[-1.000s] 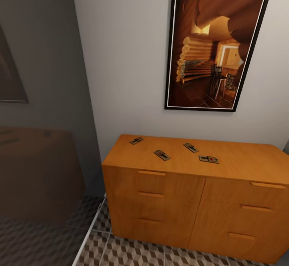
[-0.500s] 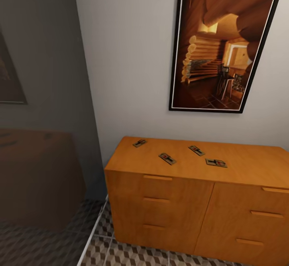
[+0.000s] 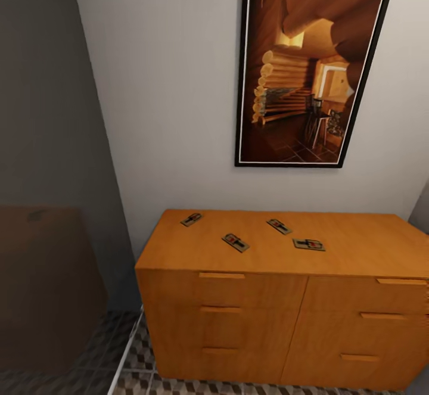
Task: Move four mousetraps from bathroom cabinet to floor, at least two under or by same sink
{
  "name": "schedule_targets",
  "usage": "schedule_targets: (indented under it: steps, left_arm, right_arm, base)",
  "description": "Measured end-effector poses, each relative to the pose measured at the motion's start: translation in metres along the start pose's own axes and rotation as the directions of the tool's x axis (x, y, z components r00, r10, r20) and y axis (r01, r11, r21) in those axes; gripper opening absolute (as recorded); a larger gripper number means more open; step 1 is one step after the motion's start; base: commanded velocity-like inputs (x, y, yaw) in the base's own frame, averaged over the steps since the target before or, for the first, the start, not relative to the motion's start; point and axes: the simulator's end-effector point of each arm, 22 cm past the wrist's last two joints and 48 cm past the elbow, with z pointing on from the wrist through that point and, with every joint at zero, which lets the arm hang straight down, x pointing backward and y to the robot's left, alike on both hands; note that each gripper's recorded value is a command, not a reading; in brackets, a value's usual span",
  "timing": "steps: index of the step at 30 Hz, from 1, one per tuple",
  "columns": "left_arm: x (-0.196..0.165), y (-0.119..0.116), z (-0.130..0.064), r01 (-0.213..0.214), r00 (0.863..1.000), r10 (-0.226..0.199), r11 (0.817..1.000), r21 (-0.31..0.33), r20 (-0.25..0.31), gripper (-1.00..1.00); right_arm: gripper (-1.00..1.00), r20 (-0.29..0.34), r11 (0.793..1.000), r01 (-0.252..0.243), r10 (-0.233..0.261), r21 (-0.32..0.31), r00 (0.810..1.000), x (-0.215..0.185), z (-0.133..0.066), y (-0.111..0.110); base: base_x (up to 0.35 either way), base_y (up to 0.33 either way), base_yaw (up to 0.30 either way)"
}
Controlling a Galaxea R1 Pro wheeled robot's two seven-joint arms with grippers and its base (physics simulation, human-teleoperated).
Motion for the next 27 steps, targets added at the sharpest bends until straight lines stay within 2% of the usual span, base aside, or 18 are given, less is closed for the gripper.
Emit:
schedule_targets:
  steps: [8,19,24,27]
  left_arm:
    - [0.0,0.0,0.0,0.0,1.0,0.0,1.0,0.0,0.0,1.0]
    - [-0.003,0.001,0.0,0.0,1.0,0.0,1.0,0.0,0.013,1.0]
    - [-0.006,0.001,0.0,0.001,1.0,-0.001,1.0,0.002,0.023,1.0]
    - [-0.018,0.001,0.0,0.002,0.999,-0.002,1.0,0.004,0.048,1.0]
  right_arm:
    - [1.0,0.001,1.0,0.001,-0.001,-0.001,1.0,0.0,0.0,0.001]
    - [1.0,0.008,1.0,0.003,-0.003,-0.004,1.0,-0.002,0.0,0.003]
    - [1.0,0.045,1.0,0.005,-0.005,-0.003,0.999,-0.013,0.0,0.003]
    - [1.0,0.076,1.0,0.009,-0.009,-0.003,0.997,-0.024,0.0,0.003]
  base:
    - [0.122,0.031,-0.124]
    - [0.037,0.008,-0.026]
    - [0.008,0.002,-0.005]
    - [0.004,0.001,-0.003]
